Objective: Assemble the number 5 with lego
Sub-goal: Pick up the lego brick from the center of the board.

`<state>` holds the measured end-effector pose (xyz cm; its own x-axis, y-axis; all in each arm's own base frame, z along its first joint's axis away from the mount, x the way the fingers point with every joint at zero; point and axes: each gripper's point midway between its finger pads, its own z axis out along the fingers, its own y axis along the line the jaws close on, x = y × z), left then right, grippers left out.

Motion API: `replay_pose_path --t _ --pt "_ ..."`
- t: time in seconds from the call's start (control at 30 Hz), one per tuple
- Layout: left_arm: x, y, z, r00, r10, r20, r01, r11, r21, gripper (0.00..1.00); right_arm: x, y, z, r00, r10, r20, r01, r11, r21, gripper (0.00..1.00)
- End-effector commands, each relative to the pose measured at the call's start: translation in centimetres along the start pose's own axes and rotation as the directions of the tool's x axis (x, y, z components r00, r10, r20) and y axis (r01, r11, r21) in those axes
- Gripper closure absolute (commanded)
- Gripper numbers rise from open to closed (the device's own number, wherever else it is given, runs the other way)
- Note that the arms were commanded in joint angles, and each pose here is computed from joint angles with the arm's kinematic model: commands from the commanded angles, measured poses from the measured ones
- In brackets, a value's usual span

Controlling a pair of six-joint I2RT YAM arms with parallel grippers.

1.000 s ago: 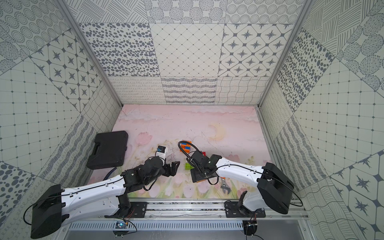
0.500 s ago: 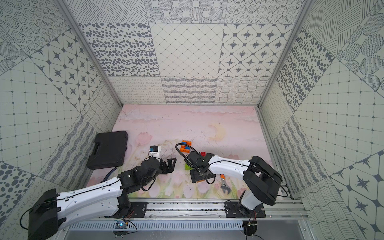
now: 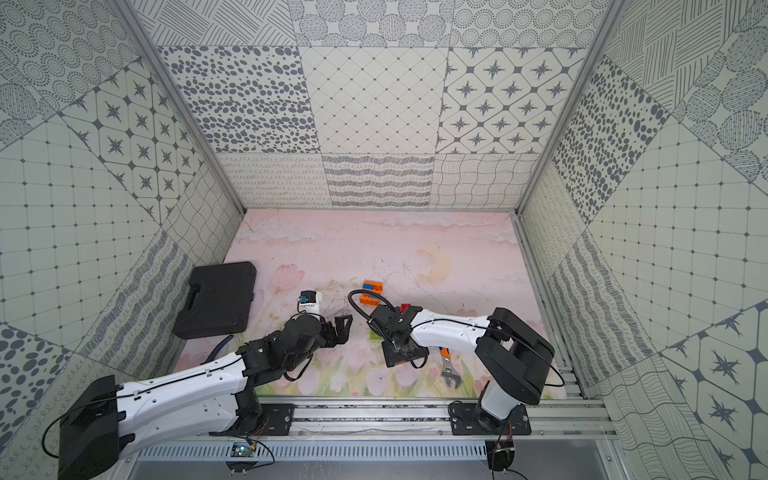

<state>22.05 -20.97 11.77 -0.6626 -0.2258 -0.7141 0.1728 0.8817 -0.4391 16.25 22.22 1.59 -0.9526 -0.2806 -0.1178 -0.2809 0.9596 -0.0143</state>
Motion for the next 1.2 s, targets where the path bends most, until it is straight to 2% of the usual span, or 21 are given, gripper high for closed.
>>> replay_pose_path --t 0.0,0.2,0.33,0.47,0.6,0.67,0.87,1.17 --pt "-0.4 0.6 0.0 1.0 -0.006 0.012 0.007 0.999 -0.041 0.01 1.0 -0.2 0.9 0.999 0.006 -0.042 -0.005 0.999 0.034 0.3" --pt "-0.6 0.5 0.1 1.0 0.003 0.007 -0.002 0.999 -0.051 0.01 1.5 -0.4 0.9 0.999 0.033 -0.043 -0.031 0.998 0.047 0.35" --pt "-0.9 0.4 0.3 1.0 0.016 -0.001 -0.016 0.998 -0.058 0.01 0.3 -0.4 -1.0 0.999 0.041 0.011 -0.042 0.998 0.042 0.39" --pt "-0.9 0.7 0.7 0.999 0.005 -0.048 -0.009 0.997 -0.076 0.01 -1.6 0.3 -4.0 0.992 0.086 0.096 -0.082 0.995 -0.054 0.39" --pt "-0.8 1.2 1.2 0.995 -0.044 -0.084 0.038 0.996 -0.075 0.01 -4.0 1.2 -6.4 0.968 0.199 0.154 -0.166 0.965 -0.202 0.4" --pt "-0.8 1.4 1.5 0.994 -0.061 -0.09 0.055 0.996 -0.067 0.01 -5.1 1.2 -6.8 0.953 0.252 0.167 -0.211 0.95 -0.231 0.4" --pt "-1.3 2.3 1.7 0.993 -0.084 -0.088 0.077 0.994 -0.074 0.01 -7.6 3.3 -6.7 0.945 0.301 0.125 -0.254 0.921 -0.296 0.42" --pt "-1.3 3.1 2.2 0.991 -0.102 -0.092 0.095 0.992 -0.077 0.01 -8.7 4.6 -5.1 0.953 0.291 0.081 -0.267 0.936 -0.229 0.43"
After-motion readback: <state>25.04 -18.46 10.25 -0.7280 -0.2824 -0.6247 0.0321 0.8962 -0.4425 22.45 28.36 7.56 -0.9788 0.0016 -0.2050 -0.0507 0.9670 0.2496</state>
